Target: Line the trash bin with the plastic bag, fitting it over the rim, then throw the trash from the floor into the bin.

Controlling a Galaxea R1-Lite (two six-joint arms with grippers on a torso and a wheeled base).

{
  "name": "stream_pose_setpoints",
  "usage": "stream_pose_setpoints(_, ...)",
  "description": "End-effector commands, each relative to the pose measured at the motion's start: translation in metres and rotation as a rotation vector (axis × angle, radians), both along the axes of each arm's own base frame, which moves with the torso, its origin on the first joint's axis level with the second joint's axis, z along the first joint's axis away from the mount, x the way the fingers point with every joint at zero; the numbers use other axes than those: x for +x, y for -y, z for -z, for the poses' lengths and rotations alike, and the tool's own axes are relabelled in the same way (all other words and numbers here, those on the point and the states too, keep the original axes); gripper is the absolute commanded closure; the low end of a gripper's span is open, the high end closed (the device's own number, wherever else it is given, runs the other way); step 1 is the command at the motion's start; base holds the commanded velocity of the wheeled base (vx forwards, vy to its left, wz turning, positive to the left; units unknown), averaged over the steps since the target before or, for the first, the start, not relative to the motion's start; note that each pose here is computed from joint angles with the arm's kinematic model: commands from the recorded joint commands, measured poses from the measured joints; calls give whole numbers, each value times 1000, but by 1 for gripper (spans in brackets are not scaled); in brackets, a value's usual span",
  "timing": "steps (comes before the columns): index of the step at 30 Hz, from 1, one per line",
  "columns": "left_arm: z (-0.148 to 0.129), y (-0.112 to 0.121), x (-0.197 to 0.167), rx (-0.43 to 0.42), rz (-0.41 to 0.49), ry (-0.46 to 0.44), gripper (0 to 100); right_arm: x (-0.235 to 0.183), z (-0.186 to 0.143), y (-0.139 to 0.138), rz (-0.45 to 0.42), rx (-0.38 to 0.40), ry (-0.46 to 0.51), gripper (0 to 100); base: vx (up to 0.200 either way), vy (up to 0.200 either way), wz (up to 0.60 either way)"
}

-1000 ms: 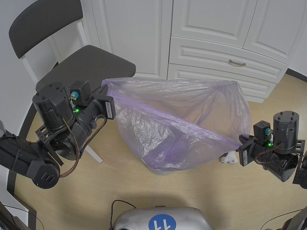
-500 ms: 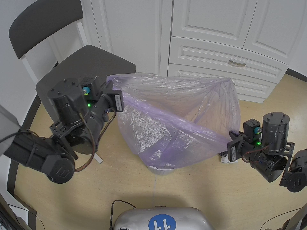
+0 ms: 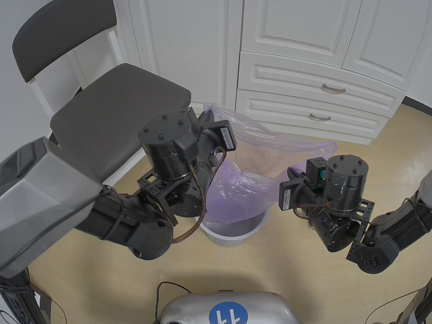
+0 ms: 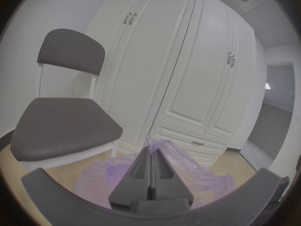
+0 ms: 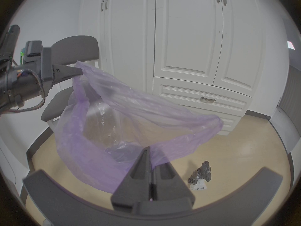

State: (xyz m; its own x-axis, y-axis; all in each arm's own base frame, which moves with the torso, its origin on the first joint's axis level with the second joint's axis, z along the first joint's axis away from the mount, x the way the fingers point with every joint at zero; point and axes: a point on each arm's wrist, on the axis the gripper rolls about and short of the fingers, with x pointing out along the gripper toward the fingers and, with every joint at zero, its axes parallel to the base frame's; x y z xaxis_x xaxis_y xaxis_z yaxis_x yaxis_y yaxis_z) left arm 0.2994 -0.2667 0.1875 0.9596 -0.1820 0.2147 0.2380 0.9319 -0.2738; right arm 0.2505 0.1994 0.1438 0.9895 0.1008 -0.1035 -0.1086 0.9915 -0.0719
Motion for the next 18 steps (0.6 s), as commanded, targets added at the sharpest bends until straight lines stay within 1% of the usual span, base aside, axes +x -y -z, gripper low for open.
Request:
stream_pose_setpoints(1, 13, 14, 2, -4, 26, -20, 100, 12, 9, -11, 6, 17, -7, 100, 0, 0, 0)
stream_pose_setpoints(3, 16, 16, 2, -1, 29, -24, 100, 18, 6, -15, 12, 53, 15, 100, 0, 0, 0)
stream_pose_setpoints(4, 16, 16, 2, -1, 29, -24, 100, 18, 6, -15, 12, 53, 15, 100, 0, 0, 0)
stream_pose_setpoints(9, 18, 17, 3, -13, 37, -28, 100, 29, 8, -20, 18, 107, 88, 100, 0, 0, 0)
stream_pose_setpoints(14, 18, 14, 7, -18, 22, -26, 100, 31, 11, -15, 32, 80, 97, 100, 0, 0, 0)
stream_pose_setpoints(18, 10, -4, 21, -30, -35, -10, 100, 35, 8, 1, 64, 64, 101, 100, 0, 0, 0)
